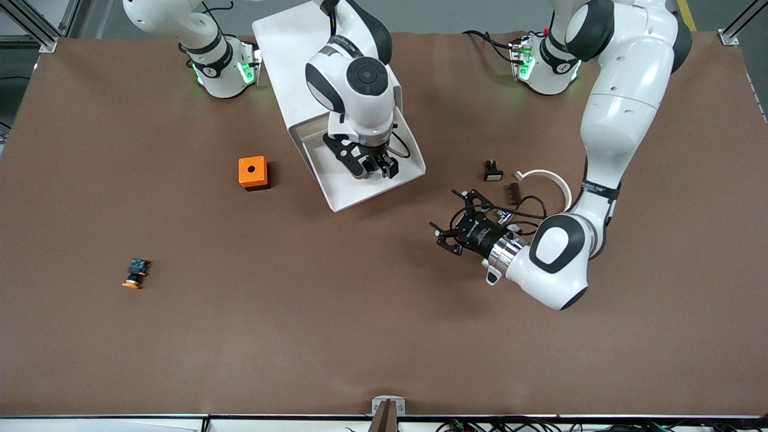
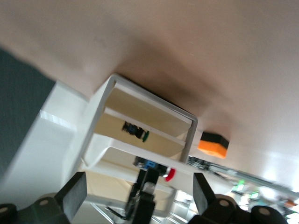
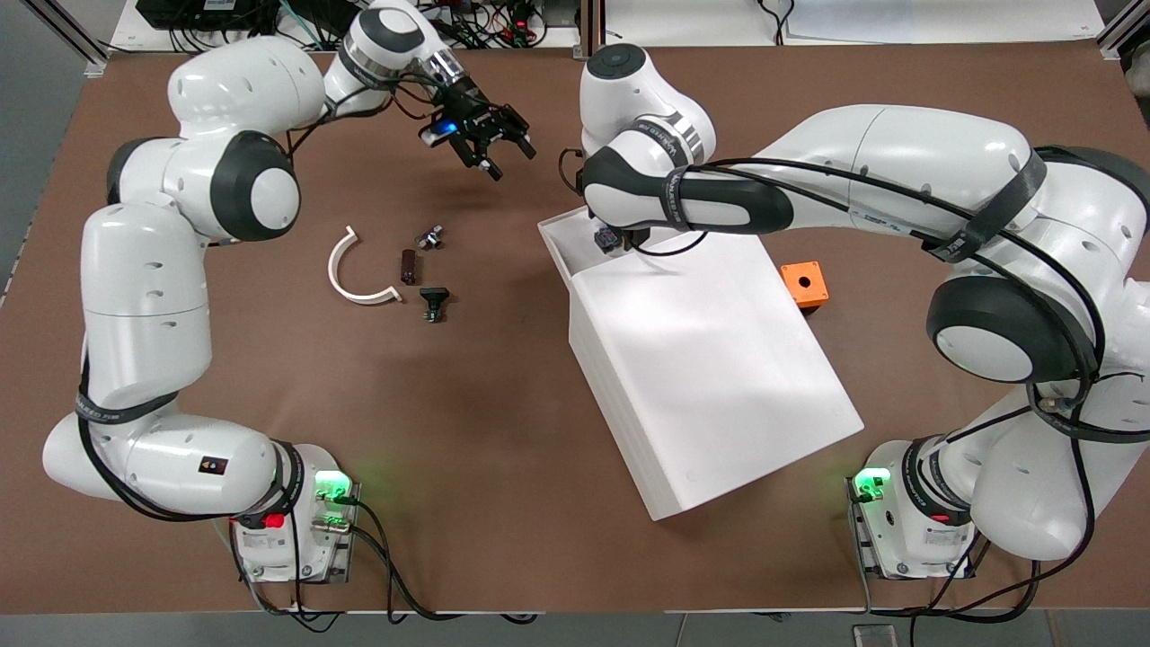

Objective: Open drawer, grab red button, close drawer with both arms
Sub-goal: 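Lift the red button out with the right gripper while the left gripper pushes the drawer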

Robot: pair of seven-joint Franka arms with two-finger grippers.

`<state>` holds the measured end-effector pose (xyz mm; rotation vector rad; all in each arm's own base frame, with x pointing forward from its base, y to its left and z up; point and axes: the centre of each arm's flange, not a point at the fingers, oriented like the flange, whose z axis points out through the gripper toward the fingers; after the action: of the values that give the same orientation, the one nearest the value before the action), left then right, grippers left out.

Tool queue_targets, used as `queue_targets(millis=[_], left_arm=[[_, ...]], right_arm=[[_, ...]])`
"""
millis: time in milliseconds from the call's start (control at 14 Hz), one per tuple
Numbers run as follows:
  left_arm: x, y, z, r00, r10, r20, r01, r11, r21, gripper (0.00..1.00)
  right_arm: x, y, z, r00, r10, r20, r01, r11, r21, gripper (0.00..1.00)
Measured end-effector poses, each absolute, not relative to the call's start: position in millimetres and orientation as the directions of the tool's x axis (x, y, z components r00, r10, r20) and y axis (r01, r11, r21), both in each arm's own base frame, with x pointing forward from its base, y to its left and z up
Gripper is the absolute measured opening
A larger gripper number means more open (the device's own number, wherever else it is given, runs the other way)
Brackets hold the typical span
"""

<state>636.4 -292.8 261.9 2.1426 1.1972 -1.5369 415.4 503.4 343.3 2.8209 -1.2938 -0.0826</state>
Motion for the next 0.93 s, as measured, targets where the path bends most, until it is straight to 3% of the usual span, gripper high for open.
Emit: queue_targets(millis=[214,429,500,714,929], left_arm=[[645,-289,316,0.387,0.440,-0.811,0.699,-0.713,-0.054,1.00],[653,-286,362,0.588,0.430,-0.685,0.649,-0.756,0.083,1.00],[653,-289,375,0.635,0.430,-0.642,0.630,-0.769,0.109,1.00],[644,-312,391,0.733,0.443,-0.515,0.578,-0.806,0.129,1.00],[627,-342,383,0.819,0.450,-0.357,0.525,-0.839,0.146,1.00]], right_arm=[[412,506,338,0.649,-0.761,-0.030,-0.758,-0.649,0.064,0.86],[412,506,335,0.648,-0.761,-0.029,-0.758,-0.648,0.068,0.84],[412,506,335,0.648,-0.761,-0.029,-0.758,-0.648,0.069,0.78],[412,506,335,0.648,-0.761,-0.028,-0.758,-0.648,0.069,0.41],[413,506,335,0.648,-0.761,-0.028,-0.759,-0.648,0.068,0.41]])
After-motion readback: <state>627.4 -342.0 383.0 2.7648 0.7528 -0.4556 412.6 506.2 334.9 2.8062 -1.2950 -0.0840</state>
